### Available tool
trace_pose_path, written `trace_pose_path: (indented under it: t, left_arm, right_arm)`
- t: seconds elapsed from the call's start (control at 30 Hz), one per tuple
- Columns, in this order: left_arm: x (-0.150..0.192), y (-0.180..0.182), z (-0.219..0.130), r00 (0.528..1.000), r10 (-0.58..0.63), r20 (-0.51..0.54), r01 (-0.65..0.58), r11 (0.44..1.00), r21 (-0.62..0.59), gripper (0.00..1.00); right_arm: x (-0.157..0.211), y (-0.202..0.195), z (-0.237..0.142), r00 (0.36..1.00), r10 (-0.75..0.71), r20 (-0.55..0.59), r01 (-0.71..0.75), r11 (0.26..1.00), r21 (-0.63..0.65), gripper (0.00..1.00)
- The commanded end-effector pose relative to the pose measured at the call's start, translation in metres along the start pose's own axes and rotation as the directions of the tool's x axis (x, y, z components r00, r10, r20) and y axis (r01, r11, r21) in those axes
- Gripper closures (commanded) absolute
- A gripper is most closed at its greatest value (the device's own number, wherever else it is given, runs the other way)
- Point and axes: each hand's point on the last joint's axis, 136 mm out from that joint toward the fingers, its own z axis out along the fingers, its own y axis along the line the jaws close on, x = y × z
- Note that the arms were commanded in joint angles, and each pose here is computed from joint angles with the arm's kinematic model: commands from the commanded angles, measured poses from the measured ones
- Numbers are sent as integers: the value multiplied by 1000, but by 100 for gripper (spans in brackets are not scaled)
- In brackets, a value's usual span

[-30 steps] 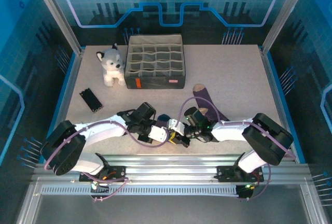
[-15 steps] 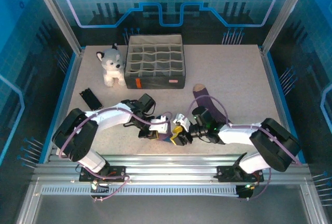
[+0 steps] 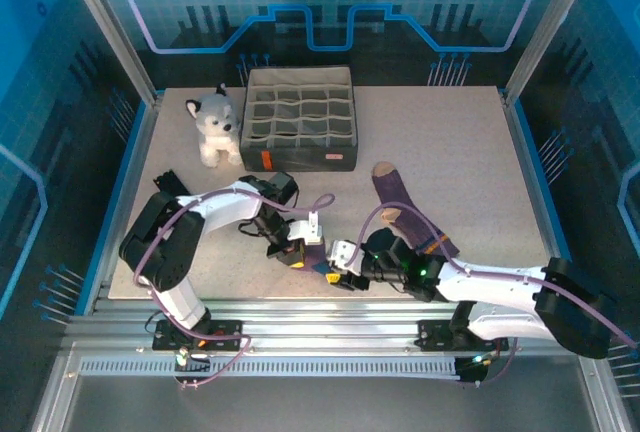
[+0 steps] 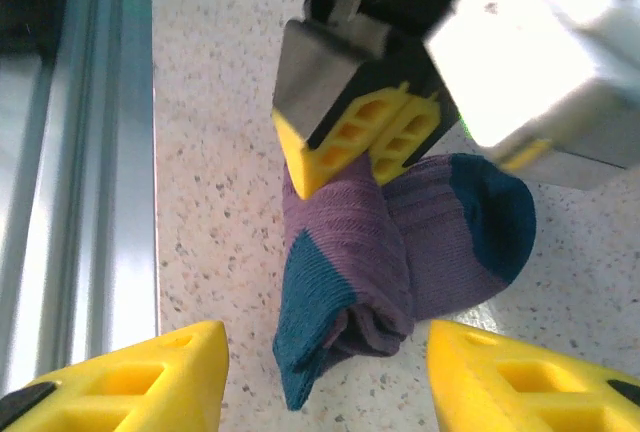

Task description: Roll the socks

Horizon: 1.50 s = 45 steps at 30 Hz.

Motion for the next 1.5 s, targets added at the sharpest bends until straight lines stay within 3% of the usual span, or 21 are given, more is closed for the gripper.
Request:
trace_pose_path:
  t: [0.0, 0.27, 0.53, 0.7, 0.8, 0.93, 1.0, 1.07, 1.2, 1.47]
  left_arm:
    - [11, -14, 1, 992, -121, -41, 125, 986, 106, 100]
    - [6, -12, -2, 983, -184, -24, 185, 970, 159, 100]
    - [4, -11, -4, 982, -189, -12, 188, 968, 166, 100]
    - [4, -9, -6, 981, -196, -1, 193, 967, 167, 100]
    - [4, -9, -6, 980, -199, 4, 196, 966, 167, 100]
    - [5, -7, -6, 979, -204, 11, 200, 967, 156, 100]
    - [6, -3, -7, 976, -219, 11, 215, 968, 129, 100]
    - [5, 9, -9, 958, -286, 13, 285, 957, 57, 90]
    - [-3, 11, -21, 958, -274, 89, 277, 961, -22, 73]
    - [-26, 13, -61, 924, -293, 247, 337, 928, -160, 66]
  right_arm:
    - [3, -9, 3, 977, -198, -82, 205, 974, 92, 43]
    - [5, 5, 32, 904, -395, -165, 406, 913, 40, 40]
    - [6, 4, 63, 887, -420, -192, 433, 901, 25, 40]
    - [18, 6, 74, 878, -417, -236, 428, 904, -3, 46]
    - [24, 5, 79, 870, -415, -266, 428, 904, -10, 54]
    - [30, 2, 81, 862, -413, -294, 432, 902, -1, 89]
    - [29, 2, 81, 860, -418, -295, 437, 900, -2, 100]
    - [29, 1, 79, 857, -420, -298, 439, 898, -2, 100]
    - [33, -1, 76, 847, -424, -322, 448, 894, -1, 100]
    - [38, 0, 74, 836, -415, -359, 446, 895, 3, 100]
